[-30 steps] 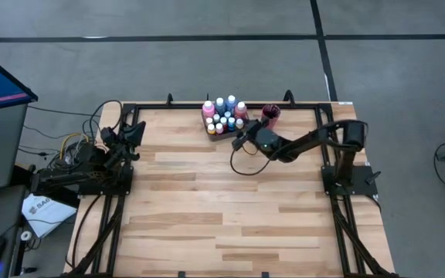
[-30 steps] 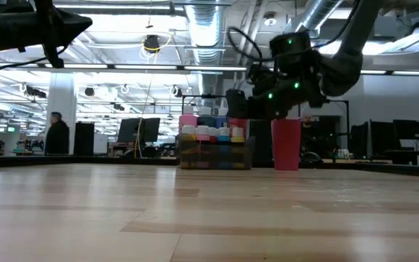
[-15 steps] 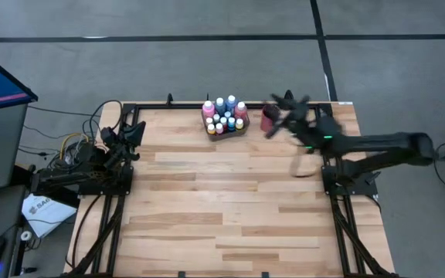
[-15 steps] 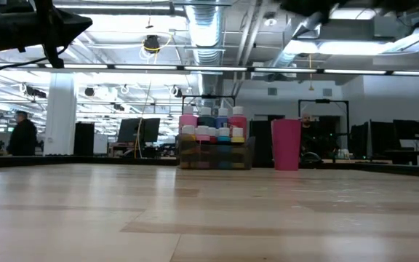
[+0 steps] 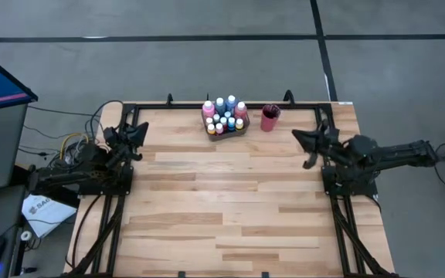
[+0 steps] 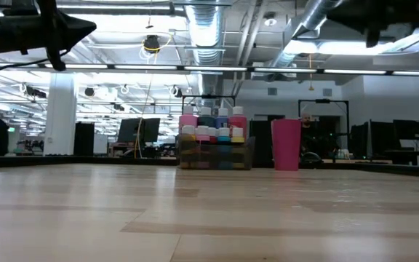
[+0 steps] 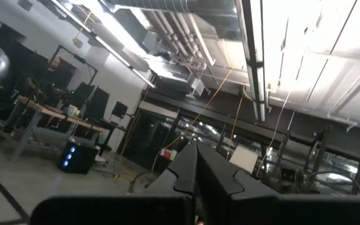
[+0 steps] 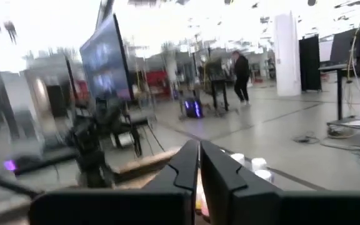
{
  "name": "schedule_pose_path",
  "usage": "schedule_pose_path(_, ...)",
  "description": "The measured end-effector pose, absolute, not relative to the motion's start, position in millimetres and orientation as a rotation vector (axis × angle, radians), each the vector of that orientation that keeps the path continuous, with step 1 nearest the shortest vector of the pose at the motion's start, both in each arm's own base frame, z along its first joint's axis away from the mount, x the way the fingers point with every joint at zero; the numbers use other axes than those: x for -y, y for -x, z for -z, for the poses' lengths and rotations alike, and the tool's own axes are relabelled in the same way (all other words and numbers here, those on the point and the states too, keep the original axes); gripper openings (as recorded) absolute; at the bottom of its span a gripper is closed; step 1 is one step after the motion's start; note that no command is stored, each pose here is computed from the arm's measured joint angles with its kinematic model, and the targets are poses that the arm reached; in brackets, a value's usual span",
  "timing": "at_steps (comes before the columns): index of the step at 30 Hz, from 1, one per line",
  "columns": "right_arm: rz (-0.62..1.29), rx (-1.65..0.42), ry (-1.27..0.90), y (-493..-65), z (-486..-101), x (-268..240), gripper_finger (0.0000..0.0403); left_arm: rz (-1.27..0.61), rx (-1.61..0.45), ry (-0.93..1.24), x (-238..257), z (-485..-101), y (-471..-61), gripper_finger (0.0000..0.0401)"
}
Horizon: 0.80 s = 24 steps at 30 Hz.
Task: Pick & Place Paint Supplies
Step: Return to Home Position
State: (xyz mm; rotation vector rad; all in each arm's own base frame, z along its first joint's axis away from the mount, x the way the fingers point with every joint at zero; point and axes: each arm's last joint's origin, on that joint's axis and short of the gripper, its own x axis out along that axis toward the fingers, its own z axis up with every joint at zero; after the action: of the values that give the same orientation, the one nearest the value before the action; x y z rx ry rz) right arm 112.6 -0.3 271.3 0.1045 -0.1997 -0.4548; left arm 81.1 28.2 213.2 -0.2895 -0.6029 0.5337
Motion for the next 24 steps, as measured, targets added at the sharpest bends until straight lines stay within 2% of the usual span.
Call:
schedule_pose_path(4,0.446,0.265,-0.146,-105,-233,1,0.0015,-0.540,0.567,0.287,-29,-211,-85,0.0002)
schedule_pose_path(10,0.435,0.307,-0.171,-96,-199,3,0.0004,-0.550,0.506,0.281,-30,-206,-91,0.0002)
schedule_pose_path(19,0.255,0.283,-0.179,-92,-191,2,0.0001,-0.559,0.456,0.276,-31,-203,-96,0.0002)
schedule_pose_path(24,0.126,0.154,-0.216,-96,-179,-1,0.0001,-0.557,0.466,0.277,-31,-203,-95,0.0002)
